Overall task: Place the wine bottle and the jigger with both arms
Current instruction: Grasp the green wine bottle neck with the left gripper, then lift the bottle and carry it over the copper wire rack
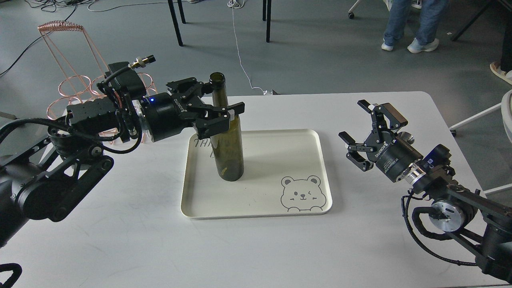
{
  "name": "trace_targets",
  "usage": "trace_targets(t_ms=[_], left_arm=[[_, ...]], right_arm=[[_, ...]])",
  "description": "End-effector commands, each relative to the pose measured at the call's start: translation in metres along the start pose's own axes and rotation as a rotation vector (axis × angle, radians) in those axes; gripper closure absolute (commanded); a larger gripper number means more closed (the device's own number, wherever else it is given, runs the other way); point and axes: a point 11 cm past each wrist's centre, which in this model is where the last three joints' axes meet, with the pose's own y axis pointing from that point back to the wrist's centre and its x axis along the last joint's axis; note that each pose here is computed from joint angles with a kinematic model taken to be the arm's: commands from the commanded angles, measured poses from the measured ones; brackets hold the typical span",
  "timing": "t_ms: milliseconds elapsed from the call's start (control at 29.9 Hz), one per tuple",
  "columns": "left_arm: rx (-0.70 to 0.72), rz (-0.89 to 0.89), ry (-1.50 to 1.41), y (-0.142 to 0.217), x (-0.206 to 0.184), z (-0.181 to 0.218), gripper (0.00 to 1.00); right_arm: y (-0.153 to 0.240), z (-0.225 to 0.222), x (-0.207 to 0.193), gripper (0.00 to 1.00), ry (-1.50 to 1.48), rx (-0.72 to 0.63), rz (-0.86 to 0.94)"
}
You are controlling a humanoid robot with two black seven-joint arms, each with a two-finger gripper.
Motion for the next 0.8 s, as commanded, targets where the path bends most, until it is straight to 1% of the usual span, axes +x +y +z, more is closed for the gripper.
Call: trace_targets(t_ms=[0, 67, 100, 435, 535, 635, 769], left_arm=[[0.000, 0.000, 0.000, 0.000, 0.000, 0.000, 0.28], [-0.002, 0.001, 0.001, -0.001, 0.000, 0.000, 0.40], [-0.002, 0.001, 0.001, -0.001, 0.000, 0.000, 0.44], [-0.001, 0.004, 0.005, -0.002, -0.001, 0.000, 0.64], [0.000, 0.004, 0.002, -0.002, 0.000, 0.000, 0.78], [-0.001, 0.007, 0.005, -0.001, 0.001, 0.000, 0.80], [-0.011, 0.028, -0.018, -0.004, 0.015, 0.001, 0.80]], right_arm=[[0.000, 0.000, 0.000, 0.01, 0.000, 0.000, -0.001], [0.001, 0.002, 0.000, 0.01, -0.003, -0.003, 0.000], [0.001, 0.002, 0.000, 0.01, -0.002, -0.003, 0.001], [0.003, 0.004, 0.001, 0.01, -0.005, -0.006, 0.006], [0.003, 0.003, 0.001, 0.01, -0.004, -0.004, 0.008], [0.003, 0.003, 0.001, 0.01, -0.004, -0.004, 0.008], [0.003, 0.003, 0.001, 0.01, -0.004, -0.004, 0.008]])
